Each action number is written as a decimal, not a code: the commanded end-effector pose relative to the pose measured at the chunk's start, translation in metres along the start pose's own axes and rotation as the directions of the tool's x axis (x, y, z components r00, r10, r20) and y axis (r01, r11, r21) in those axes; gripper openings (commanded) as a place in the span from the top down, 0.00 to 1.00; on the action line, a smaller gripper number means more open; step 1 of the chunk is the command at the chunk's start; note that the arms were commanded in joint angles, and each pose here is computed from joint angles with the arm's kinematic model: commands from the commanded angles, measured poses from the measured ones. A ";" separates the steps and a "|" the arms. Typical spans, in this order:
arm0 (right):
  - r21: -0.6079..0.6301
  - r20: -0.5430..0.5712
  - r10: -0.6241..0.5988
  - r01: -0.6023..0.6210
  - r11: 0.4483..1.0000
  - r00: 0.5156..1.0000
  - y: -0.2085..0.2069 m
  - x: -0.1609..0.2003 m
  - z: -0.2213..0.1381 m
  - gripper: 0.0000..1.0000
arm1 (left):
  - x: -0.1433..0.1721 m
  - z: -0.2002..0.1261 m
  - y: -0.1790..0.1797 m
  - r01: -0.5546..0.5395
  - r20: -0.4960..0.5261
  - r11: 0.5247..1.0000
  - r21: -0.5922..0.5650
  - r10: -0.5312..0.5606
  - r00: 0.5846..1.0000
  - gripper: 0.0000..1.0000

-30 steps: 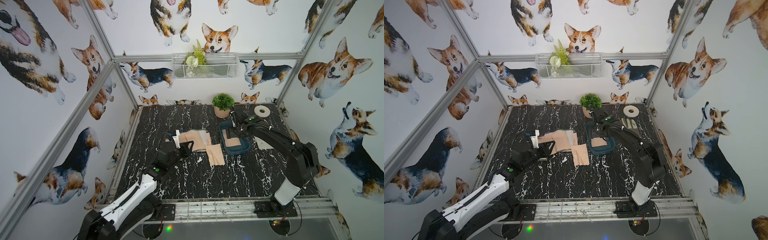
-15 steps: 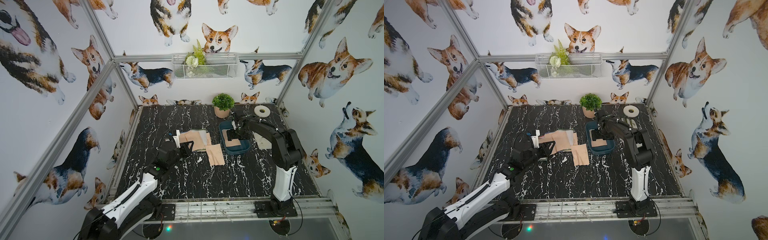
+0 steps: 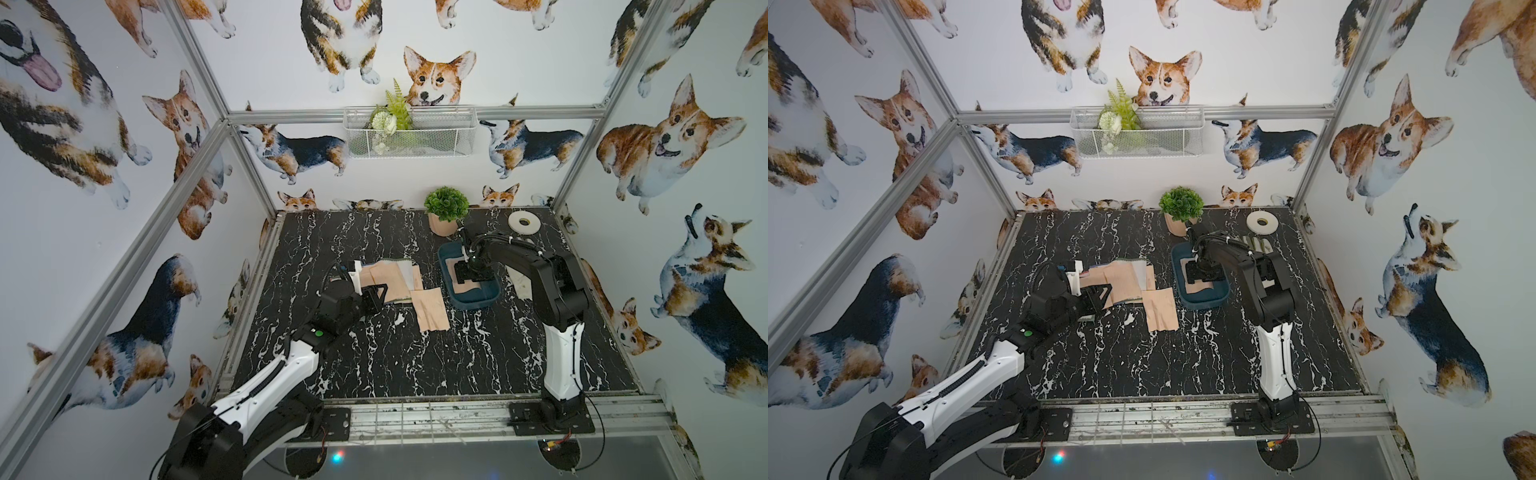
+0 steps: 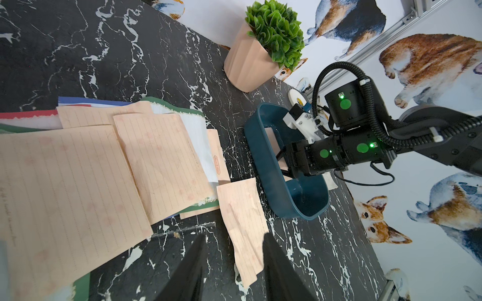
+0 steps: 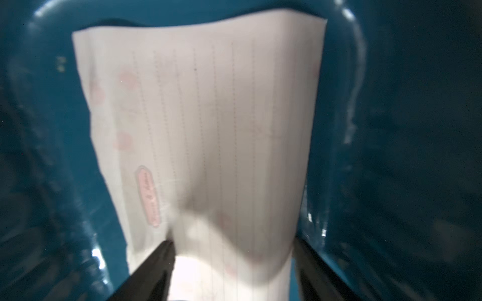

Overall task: Take out the stationery paper from the storage box
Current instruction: Pick up the stationery paper from the storage box.

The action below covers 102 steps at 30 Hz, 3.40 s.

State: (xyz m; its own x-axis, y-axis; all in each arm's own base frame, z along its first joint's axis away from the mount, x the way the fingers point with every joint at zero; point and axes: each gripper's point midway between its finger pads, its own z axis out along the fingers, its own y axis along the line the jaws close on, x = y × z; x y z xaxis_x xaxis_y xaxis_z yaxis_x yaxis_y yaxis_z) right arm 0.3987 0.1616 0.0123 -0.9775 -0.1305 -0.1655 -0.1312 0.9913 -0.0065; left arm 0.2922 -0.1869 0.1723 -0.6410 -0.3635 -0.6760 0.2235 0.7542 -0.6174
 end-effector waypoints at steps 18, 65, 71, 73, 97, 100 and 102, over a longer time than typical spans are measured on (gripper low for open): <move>-0.132 0.179 0.039 -0.016 0.991 0.983 0.012 -0.006 -0.118 0.85 | -0.008 -0.008 -0.029 0.018 0.021 0.988 0.151 -0.021 1.000 0.58; -0.555 0.291 -0.064 0.223 0.801 0.955 0.172 0.100 -0.237 0.87 | -0.031 0.002 -0.106 0.245 -0.004 0.687 0.684 -0.333 0.943 0.77; -0.544 0.286 -0.074 0.225 0.808 0.955 0.170 0.101 -0.235 0.85 | -0.028 0.004 -0.104 0.255 -0.014 0.690 0.678 -0.335 0.942 0.90; -0.537 0.290 -0.077 0.229 0.812 0.954 0.169 0.101 -0.235 0.80 | -0.027 0.005 -0.104 0.256 -0.017 0.689 0.678 -0.333 0.943 0.93; -0.828 0.513 0.202 0.418 0.375 0.835 0.123 0.107 -0.334 0.00 | -0.030 -0.034 -0.170 0.324 -0.319 0.490 0.809 -0.095 0.943 1.00; -0.858 0.514 0.264 0.478 0.191 0.816 0.120 0.110 -0.359 0.00 | -0.032 -0.043 -0.176 0.319 -0.322 0.472 0.822 -0.076 0.944 1.00; -0.859 0.511 0.268 0.497 0.124 0.817 0.123 0.110 -0.369 0.00 | -0.033 -0.048 -0.181 0.314 -0.322 0.460 0.830 -0.064 0.945 1.00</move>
State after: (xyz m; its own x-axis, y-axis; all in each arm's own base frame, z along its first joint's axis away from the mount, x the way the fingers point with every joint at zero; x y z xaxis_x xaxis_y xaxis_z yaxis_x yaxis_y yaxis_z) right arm 0.2380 0.2498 0.2778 -0.8153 0.1496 -0.5593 -0.4719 0.3880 0.7917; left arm 0.2555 -0.2856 0.3095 -0.8516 -0.2742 -0.4467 0.4984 -0.1602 -0.8520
